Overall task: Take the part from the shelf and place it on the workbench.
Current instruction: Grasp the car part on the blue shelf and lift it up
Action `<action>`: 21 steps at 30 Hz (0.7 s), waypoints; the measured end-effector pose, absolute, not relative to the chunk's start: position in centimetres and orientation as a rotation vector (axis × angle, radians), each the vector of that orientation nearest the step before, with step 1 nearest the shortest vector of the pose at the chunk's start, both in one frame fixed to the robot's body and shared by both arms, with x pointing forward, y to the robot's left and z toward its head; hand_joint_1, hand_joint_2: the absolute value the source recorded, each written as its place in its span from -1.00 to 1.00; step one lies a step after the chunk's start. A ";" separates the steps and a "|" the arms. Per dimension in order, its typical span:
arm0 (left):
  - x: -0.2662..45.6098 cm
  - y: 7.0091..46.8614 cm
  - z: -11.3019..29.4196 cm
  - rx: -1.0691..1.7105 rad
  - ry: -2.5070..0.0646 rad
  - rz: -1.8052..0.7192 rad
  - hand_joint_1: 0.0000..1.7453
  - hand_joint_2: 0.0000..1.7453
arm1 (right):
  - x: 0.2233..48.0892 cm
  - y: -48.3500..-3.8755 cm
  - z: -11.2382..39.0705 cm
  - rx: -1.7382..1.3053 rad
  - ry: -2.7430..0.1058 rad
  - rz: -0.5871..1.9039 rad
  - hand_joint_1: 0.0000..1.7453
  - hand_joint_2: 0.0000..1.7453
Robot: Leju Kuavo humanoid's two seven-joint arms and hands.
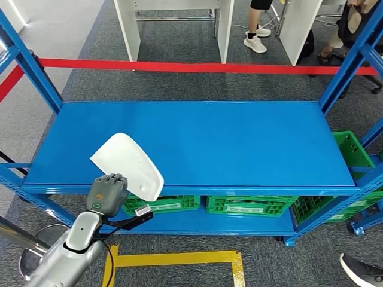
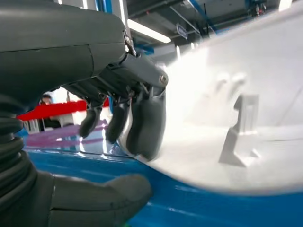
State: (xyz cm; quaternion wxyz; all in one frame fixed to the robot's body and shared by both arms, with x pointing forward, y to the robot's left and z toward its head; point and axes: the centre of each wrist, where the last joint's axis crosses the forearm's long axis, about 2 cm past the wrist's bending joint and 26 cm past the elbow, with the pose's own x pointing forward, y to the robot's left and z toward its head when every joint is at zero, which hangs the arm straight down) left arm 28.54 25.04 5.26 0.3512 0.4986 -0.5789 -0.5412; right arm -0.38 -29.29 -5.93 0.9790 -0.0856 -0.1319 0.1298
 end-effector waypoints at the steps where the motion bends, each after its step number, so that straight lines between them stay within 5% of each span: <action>1: 28.5 25.1 5.2 1.284 -1.498 -1.399 0.84 1.00 | -0.4 -29.3 -5.9 -0.171 -0.266 0.263 -1.00 -1.00; 6: 28.4 25.2 5.1 1.272 -1.491 -1.401 1.00 1.00 | -0.4 -29.2 -5.9 -0.168 -0.264 0.267 -1.00 -1.00; 21: 27.8 24.8 6.2 1.154 -1.600 -1.301 1.00 1.00 | -0.7 -29.2 -5.5 -0.165 -0.262 0.235 -1.00 -1.00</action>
